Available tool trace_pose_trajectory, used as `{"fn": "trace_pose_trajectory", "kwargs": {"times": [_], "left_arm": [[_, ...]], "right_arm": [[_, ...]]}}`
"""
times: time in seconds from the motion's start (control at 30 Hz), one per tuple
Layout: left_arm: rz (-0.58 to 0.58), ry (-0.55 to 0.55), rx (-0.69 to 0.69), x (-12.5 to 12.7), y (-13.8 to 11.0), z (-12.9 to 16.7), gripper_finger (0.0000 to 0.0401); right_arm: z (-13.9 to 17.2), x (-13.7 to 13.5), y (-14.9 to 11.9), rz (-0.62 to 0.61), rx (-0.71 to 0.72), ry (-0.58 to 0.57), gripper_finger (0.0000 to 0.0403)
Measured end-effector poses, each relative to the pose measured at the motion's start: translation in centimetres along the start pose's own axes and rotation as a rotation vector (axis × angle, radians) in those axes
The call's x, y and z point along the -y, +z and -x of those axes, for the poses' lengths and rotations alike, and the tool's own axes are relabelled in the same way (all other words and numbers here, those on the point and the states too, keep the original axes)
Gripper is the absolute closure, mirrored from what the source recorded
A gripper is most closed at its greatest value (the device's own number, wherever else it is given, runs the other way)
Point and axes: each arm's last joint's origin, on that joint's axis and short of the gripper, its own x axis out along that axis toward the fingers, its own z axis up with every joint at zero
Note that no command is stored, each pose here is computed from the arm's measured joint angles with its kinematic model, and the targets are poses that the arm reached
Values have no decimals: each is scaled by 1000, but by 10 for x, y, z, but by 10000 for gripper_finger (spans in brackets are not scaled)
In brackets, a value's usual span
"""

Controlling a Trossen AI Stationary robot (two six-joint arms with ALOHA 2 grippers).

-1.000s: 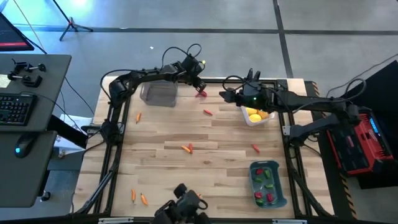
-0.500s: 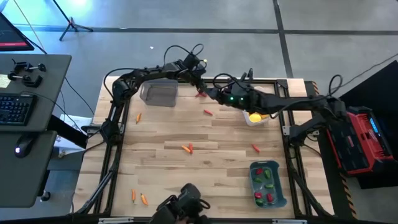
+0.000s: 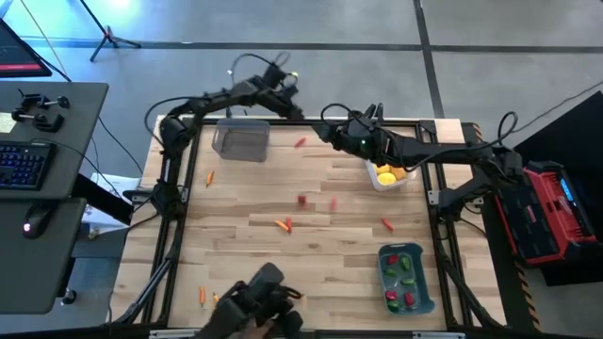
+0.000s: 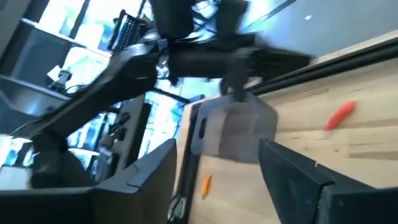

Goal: Sort produce into baskets
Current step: Put the red chili pepper into the blue bin

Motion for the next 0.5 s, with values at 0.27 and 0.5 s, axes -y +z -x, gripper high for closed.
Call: {"fn": "trace_pose_trajectory", "kwargs": {"times": [0.27,0.5], "left_arm": [[-53,22,11,31,-19,87,401],[20,-81,218,92,-92,141,401]], "right_arm": [[1,11,-8,136,-155,-81,229],[21,21,-70,292,-616,-135,229]]}}
